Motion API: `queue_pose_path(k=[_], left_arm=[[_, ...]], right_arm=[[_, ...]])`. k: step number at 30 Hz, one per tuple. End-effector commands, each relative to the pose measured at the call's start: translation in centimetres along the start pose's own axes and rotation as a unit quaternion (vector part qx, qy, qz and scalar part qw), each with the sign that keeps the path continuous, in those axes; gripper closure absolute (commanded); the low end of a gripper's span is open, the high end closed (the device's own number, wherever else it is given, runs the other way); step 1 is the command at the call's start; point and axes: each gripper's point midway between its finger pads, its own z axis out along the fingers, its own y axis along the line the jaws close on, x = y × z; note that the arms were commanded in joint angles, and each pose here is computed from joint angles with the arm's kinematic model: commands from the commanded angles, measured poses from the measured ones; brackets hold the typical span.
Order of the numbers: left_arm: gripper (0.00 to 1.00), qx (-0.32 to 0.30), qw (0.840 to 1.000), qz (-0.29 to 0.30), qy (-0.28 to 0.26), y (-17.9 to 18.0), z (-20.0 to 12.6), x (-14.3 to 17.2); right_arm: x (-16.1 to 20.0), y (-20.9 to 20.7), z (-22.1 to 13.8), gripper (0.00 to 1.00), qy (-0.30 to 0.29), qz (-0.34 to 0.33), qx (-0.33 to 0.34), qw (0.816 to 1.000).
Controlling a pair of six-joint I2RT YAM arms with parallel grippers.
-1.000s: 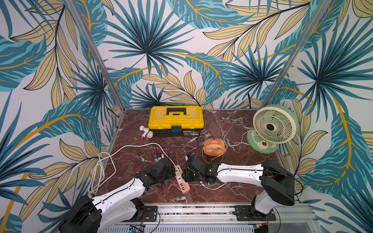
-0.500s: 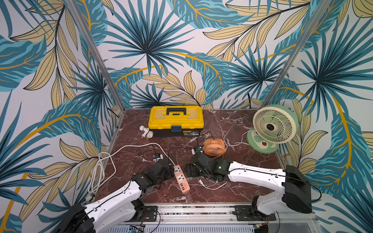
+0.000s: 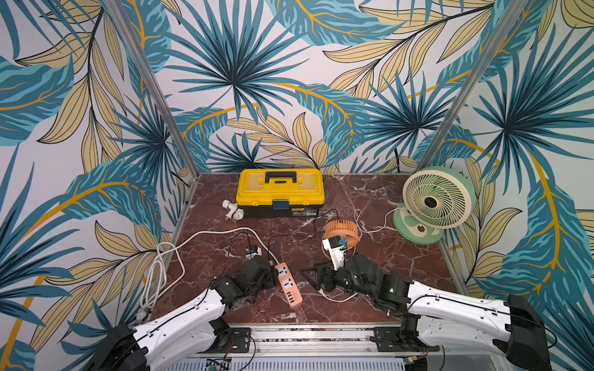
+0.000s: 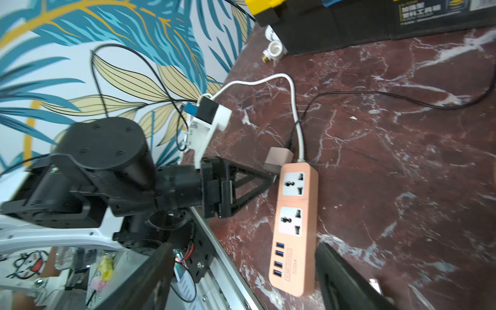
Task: Plug the desk fan into the power strip
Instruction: Pick up the plug from the center of the board.
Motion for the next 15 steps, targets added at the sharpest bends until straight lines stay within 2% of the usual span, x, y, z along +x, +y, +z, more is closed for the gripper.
queue_pose_path(k=[1,3,4,6,8,11,15], left_arm=[[0.32,0.003,1.000,0.000,-0.008,-0.2,0.2,-0.2],[0.32,-0.002,1.000,0.001,-0.006,0.0,0.5,-0.1],[0.32,-0.004,1.000,0.002,-0.004,0.0,0.8,0.0],[0.32,-0.022,1.000,0.004,-0.003,0.6,1.2,0.0],[0.34,-0.046,0.999,0.001,-0.007,1.2,1.4,-0.2],[0.37,-0.078,0.997,-0.004,-0.023,2.1,1.3,-0.8],[0.37,-0.091,0.995,-0.005,-0.047,2.2,1.0,-2.0]], right_arm=[[-0.5,0.0,0.1,0.16,-0.019,0.014,-0.011,1.000],[-0.9,-2.7,0.2,0.16,-0.013,0.008,0.087,0.996],[-0.6,-5.0,0.0,0.16,-0.001,0.000,0.155,0.988],[-0.7,-6.7,-0.3,0.16,0.009,-0.015,0.217,0.976],[-0.2,-7.3,-0.4,0.16,0.021,-0.017,0.233,0.972],[-0.2,-7.0,0.0,0.16,0.012,-0.006,0.216,0.976],[0.1,-7.2,0.0,0.18,0.015,-0.008,0.218,0.976]])
